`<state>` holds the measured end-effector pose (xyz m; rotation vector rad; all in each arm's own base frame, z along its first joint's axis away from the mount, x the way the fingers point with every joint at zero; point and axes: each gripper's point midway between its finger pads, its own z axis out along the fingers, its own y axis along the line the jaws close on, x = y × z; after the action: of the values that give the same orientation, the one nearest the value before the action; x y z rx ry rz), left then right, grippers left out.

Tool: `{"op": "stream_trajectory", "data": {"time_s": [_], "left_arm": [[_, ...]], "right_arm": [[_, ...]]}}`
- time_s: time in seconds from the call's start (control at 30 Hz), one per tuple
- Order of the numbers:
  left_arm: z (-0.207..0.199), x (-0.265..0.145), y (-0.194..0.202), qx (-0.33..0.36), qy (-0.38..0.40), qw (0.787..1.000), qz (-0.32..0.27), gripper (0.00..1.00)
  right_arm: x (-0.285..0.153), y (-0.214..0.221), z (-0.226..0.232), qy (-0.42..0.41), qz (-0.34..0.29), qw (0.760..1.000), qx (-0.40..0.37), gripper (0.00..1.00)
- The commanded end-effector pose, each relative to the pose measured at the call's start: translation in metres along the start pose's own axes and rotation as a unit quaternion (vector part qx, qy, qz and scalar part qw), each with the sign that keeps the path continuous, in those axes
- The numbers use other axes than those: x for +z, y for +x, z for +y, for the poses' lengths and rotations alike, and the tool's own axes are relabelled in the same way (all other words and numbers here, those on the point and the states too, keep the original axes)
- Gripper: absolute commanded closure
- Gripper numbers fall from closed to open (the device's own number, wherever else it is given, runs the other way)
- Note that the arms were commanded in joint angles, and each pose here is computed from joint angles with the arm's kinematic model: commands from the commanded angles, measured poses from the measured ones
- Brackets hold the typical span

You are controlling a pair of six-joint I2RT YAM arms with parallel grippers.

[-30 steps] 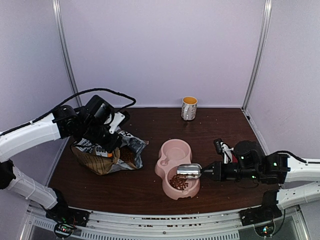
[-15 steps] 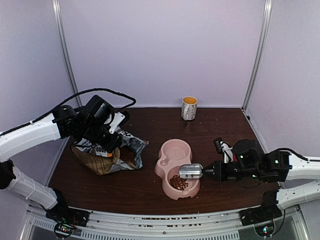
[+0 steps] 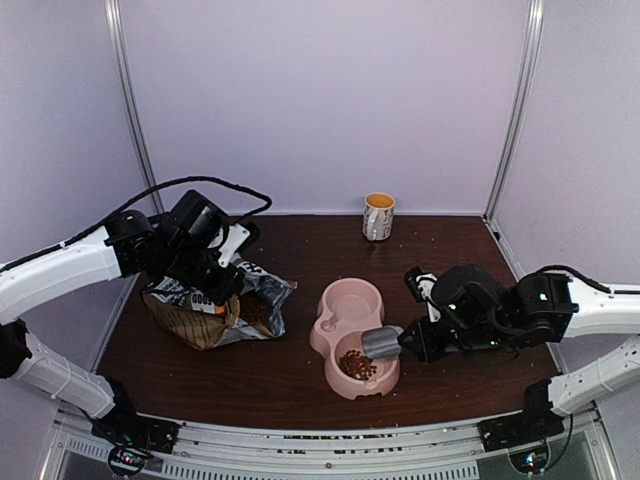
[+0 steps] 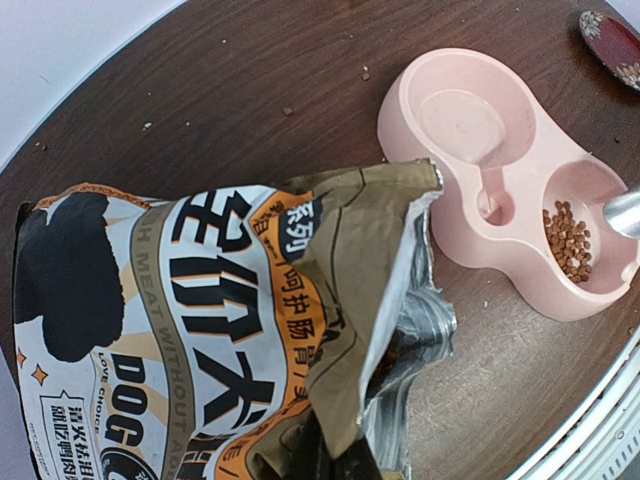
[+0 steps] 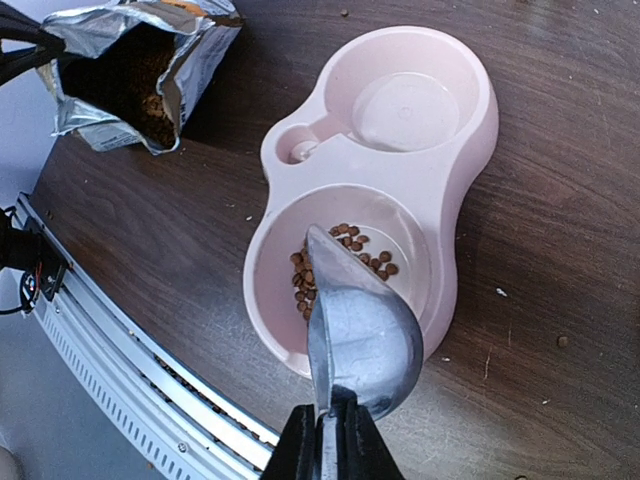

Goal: Serve the pet food
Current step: Place the pet food in the pet food bowl, then insert the spatula into the pet food bag.

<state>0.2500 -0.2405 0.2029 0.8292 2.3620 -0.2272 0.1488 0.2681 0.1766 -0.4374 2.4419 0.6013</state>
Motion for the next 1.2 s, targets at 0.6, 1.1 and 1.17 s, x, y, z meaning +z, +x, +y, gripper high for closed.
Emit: {"op": "stream_trajectory", "data": {"time_s": [0.6, 1.1, 1.17], "left_arm": [[0.009, -0.02, -0.032, -0.015, -0.016, 0.997, -0.069, 1.0], [-0.003, -0.017, -0.047, -0.022, 0.012, 0.997, -0.075, 1.0], [-0.004, -0.018, -0.056, -0.018, 0.014, 0.997, -0.075, 1.0]], "right_arm": [[-0.018, -0.021, 0.001, 0.042, -0.058, 0.997, -0.035, 1.0], [-0.042, -0.066, 0.052, -0.046, -0.137, 0.989, -0.039, 1.0], [-0.04, -0.072, 0.063, -0.059, -0.143, 0.987, -0.04, 1.0]]}}
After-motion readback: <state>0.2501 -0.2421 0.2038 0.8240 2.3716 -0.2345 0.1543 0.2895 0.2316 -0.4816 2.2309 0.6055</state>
